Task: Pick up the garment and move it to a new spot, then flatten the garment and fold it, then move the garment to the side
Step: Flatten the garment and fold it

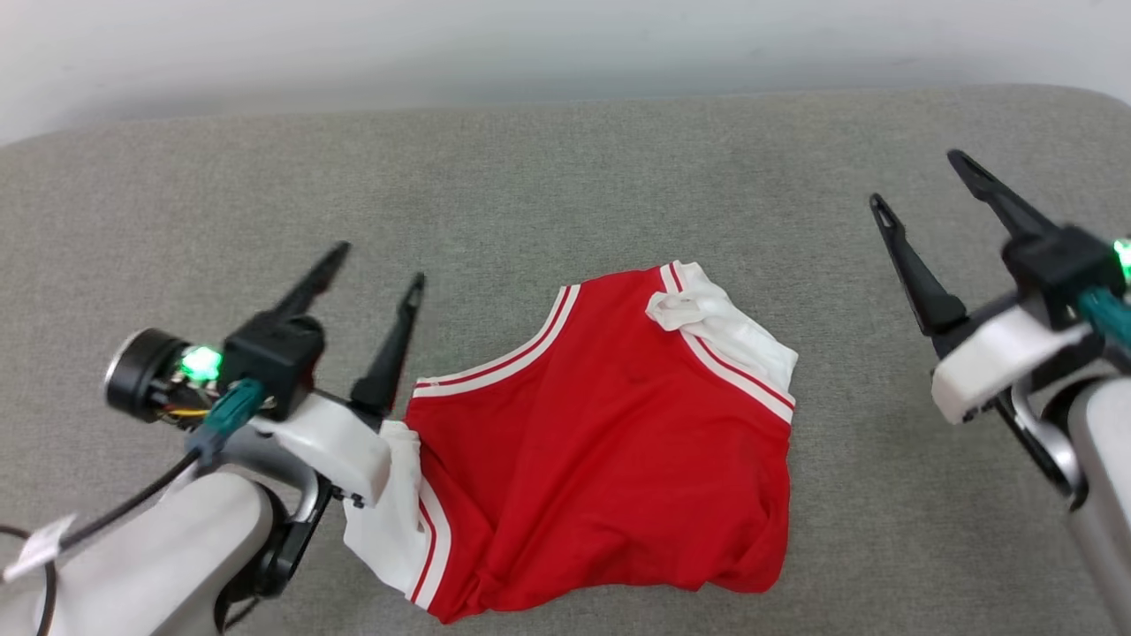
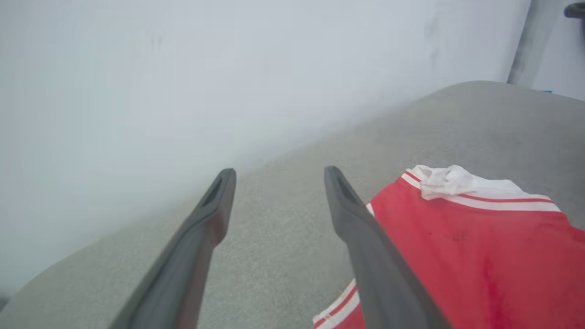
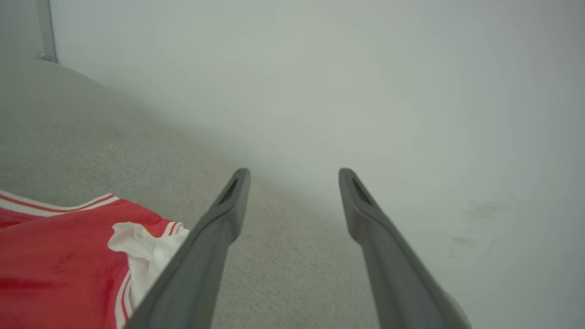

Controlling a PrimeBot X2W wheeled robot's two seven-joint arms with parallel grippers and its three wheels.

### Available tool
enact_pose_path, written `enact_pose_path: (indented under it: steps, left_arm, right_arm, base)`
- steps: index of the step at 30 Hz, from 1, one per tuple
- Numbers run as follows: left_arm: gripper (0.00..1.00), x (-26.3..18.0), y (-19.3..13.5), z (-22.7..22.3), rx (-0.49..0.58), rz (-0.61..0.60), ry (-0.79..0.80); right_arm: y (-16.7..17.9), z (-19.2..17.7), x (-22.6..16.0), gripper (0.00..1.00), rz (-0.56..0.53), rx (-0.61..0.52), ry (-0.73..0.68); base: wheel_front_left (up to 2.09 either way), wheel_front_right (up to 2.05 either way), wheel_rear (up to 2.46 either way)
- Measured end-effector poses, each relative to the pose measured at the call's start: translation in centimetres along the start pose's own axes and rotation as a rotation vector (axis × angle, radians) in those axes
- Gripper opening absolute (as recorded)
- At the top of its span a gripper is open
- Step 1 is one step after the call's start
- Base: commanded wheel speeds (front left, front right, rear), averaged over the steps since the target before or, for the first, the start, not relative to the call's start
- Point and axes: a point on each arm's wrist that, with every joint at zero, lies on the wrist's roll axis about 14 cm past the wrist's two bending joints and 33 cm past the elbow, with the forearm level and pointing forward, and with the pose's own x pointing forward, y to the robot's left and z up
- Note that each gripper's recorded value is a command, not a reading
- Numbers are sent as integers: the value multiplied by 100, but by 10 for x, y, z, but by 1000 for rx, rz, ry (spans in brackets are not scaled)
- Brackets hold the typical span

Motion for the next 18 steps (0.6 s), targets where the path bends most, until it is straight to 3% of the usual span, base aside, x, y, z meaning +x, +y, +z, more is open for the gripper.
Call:
enact_pose_path:
  steps: [7, 12, 18]
  left_arm:
    - [100, -16, 36, -9, -44, 266, -60]
    - [100, -28, 56, -14, -51, 422, -83]
    - [100, -49, 68, -32, -73, 555, -68]
  right_arm:
    - [25, -47, 13, 100, 216, 13, 377]
    - [49, -85, 2, 100, 373, 24, 668]
    - [64, -113, 1, 100, 481, -13, 874]
  base:
    - [0, 0, 0]
    - [0, 0, 0]
    - [0, 0, 0]
